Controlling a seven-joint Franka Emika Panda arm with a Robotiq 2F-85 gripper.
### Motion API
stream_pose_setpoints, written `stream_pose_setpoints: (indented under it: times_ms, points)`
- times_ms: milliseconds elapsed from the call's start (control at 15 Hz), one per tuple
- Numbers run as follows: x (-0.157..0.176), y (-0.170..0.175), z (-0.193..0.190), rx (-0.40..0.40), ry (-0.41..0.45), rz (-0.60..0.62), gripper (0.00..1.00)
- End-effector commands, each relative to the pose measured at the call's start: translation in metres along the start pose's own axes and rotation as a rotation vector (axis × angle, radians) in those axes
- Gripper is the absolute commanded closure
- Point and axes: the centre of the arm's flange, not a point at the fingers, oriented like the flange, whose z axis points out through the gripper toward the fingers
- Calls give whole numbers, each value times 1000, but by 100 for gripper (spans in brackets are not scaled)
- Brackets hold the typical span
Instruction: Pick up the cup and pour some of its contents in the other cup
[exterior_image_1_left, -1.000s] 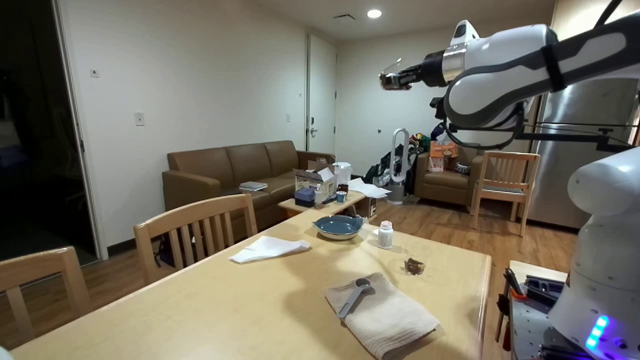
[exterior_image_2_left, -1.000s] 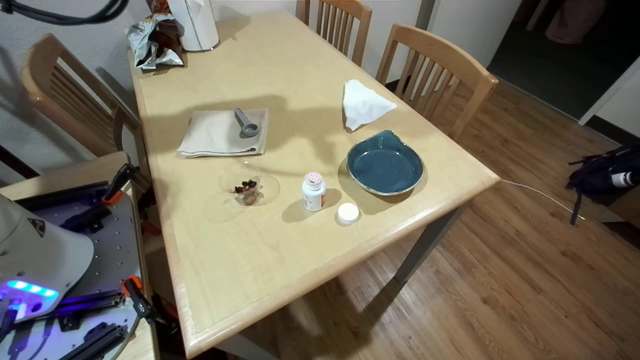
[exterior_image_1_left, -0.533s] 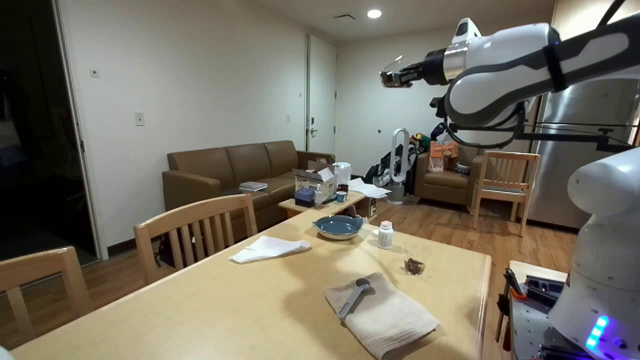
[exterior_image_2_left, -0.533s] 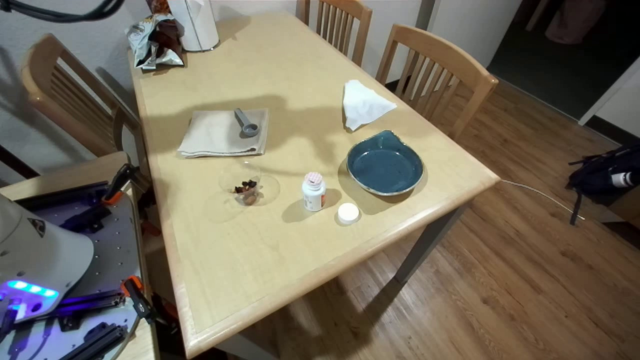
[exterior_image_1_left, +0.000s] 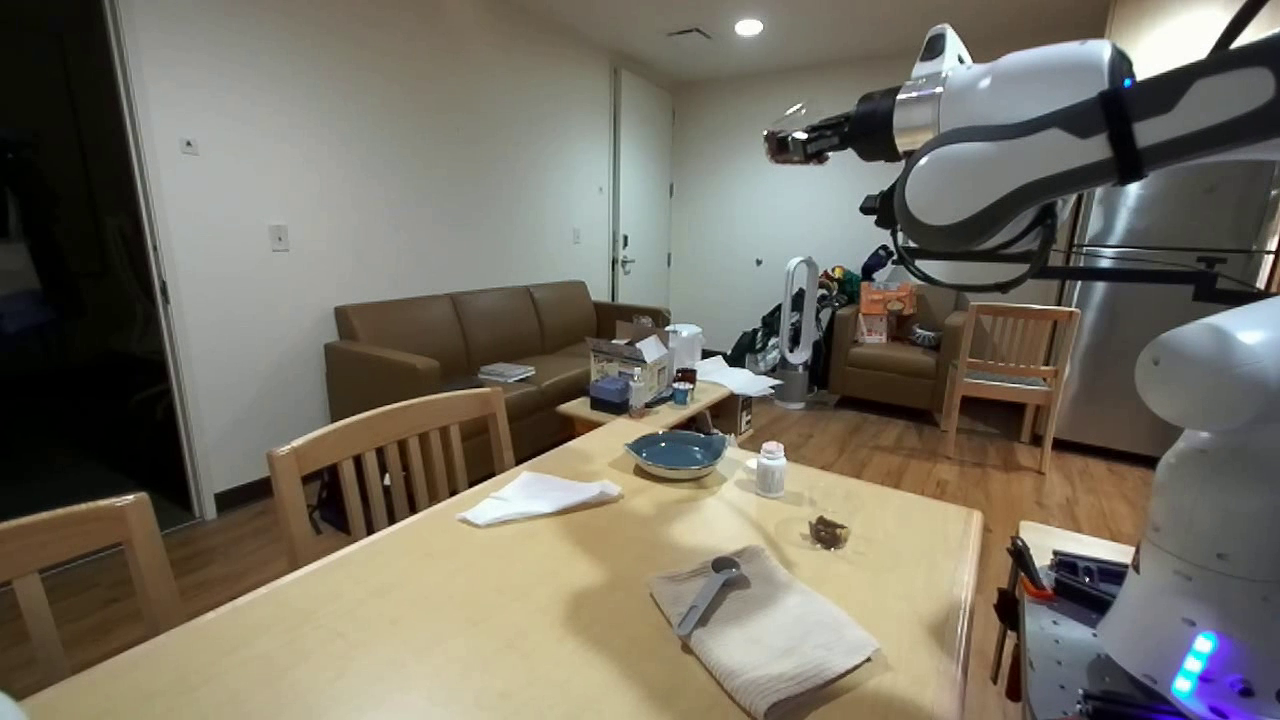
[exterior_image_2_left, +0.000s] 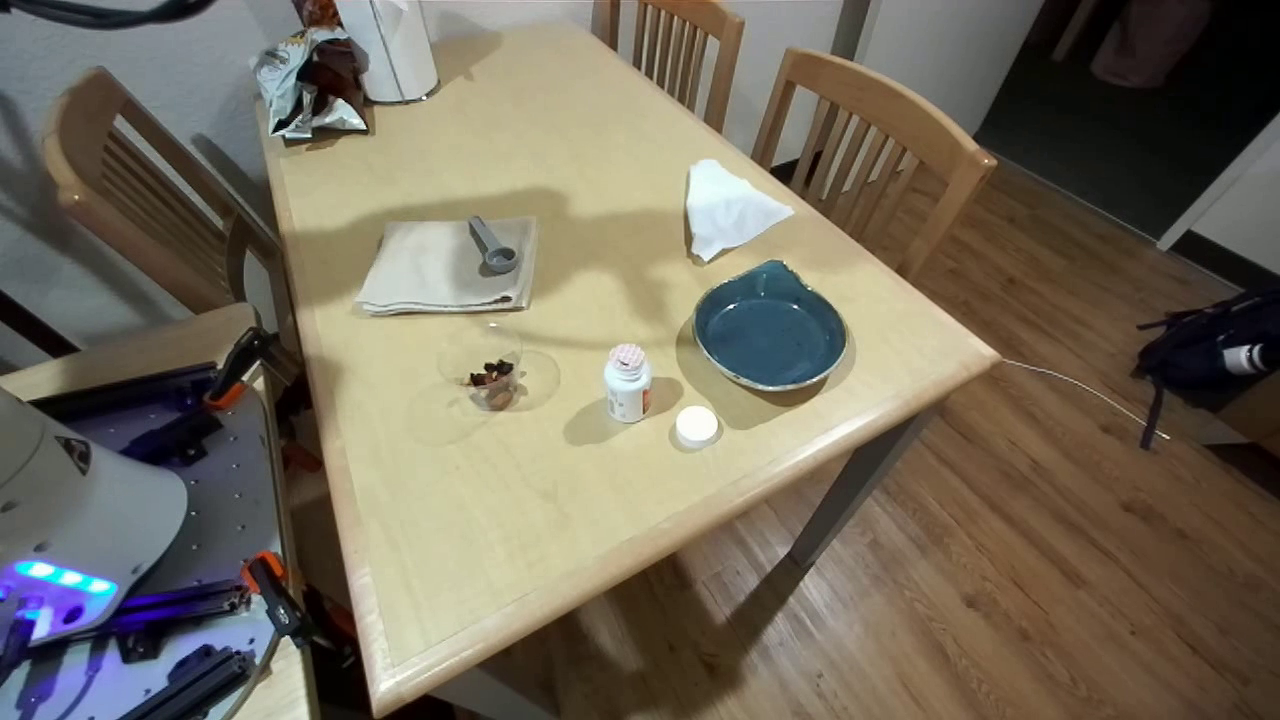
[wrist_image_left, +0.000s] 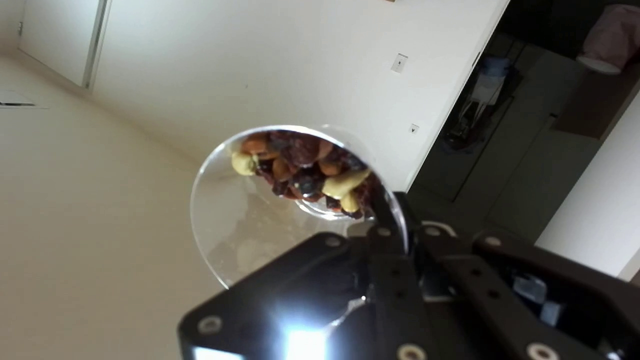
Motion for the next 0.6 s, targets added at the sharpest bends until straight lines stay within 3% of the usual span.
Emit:
stream_pose_setpoints:
  times_ms: [0, 533]
  points:
    - [0, 0, 0, 0, 0, 0, 95]
    - [1, 0, 0, -16, 13, -22, 95]
